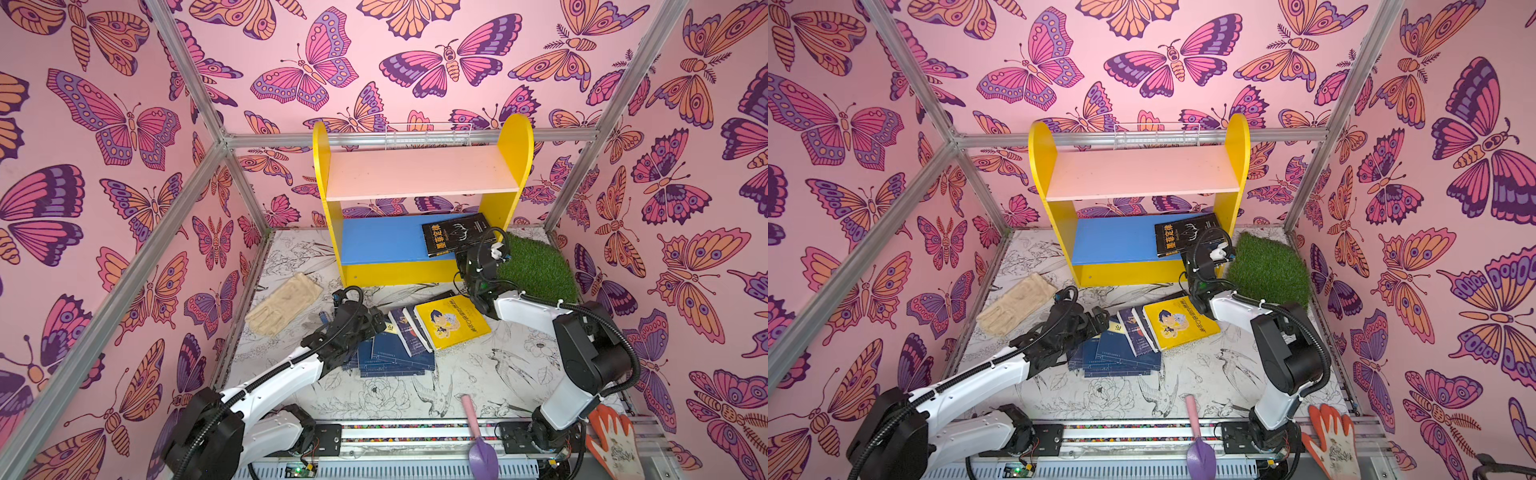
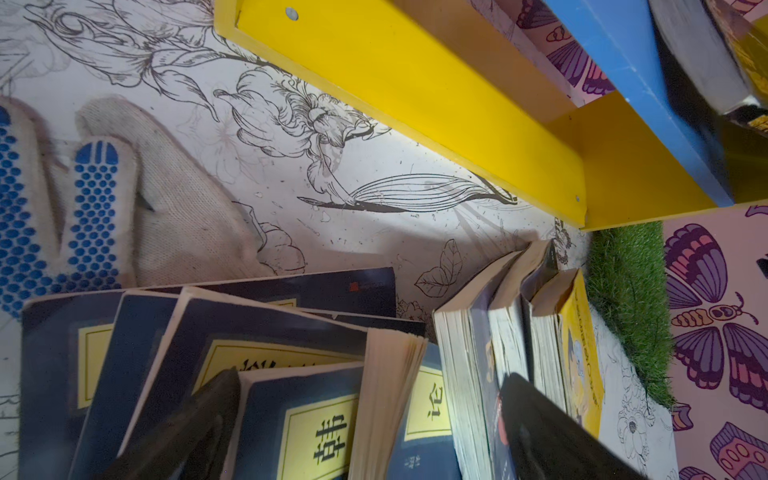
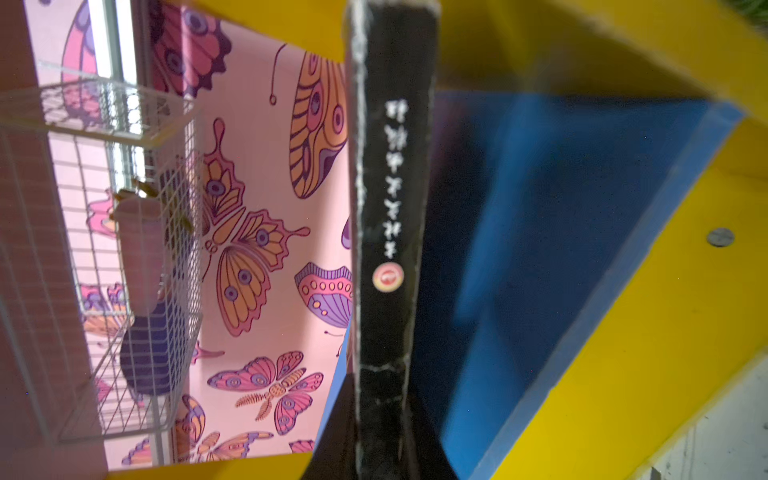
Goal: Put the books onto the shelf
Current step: 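Place the black book onto the blue shelf with the right gripper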
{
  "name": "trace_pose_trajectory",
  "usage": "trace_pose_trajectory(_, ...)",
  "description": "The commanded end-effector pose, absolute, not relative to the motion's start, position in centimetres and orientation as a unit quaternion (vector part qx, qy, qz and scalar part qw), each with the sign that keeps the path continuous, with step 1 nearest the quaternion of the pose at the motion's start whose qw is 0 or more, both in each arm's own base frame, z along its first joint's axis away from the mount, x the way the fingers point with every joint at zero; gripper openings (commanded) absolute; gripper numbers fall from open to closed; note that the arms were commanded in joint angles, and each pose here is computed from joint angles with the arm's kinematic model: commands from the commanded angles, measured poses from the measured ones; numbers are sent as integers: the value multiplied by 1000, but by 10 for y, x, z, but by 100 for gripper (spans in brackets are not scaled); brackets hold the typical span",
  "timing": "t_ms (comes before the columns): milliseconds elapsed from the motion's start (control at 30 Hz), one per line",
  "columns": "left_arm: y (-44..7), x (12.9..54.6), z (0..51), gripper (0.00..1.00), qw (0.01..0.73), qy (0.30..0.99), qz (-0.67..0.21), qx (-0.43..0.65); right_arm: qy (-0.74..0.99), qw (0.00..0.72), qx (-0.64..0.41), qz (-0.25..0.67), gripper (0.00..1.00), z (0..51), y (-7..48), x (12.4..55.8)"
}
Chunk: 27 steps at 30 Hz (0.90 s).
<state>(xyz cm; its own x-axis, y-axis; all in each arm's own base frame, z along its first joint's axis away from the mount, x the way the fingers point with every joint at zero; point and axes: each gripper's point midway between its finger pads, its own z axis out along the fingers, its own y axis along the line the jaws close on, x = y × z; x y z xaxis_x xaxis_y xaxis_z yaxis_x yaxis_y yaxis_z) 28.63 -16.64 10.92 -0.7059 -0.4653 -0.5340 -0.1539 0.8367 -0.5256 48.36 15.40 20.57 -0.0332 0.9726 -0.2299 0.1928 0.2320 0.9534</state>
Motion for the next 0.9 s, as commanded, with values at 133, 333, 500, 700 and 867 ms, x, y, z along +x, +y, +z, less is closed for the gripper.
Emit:
trace_pose_trajectory(133, -172, 286, 107, 99, 329, 905, -221, -156, 543, 490, 568, 377, 23, 204, 130, 478)
trace_pose_trajectory(333, -176, 287, 108, 99, 324, 906, -226, -152, 585, 462, 552, 375, 75, 194, 137, 477)
trace_pose_trajectory(500, -177, 288, 109, 99, 325, 906, -226, -152, 639, 453, 521, 340, 76, 196, 135, 469)
trace_pose_trajectory(700, -179, 287, 104, 99, 316, 910, -223, -151, 740, 447, 395, 311, 74, 216, 153, 450)
trace_pose_trajectory(867, -183, 288, 98, 99, 306, 914, -220, -151, 798, 414, 336, 282, 30, 204, 160, 431)
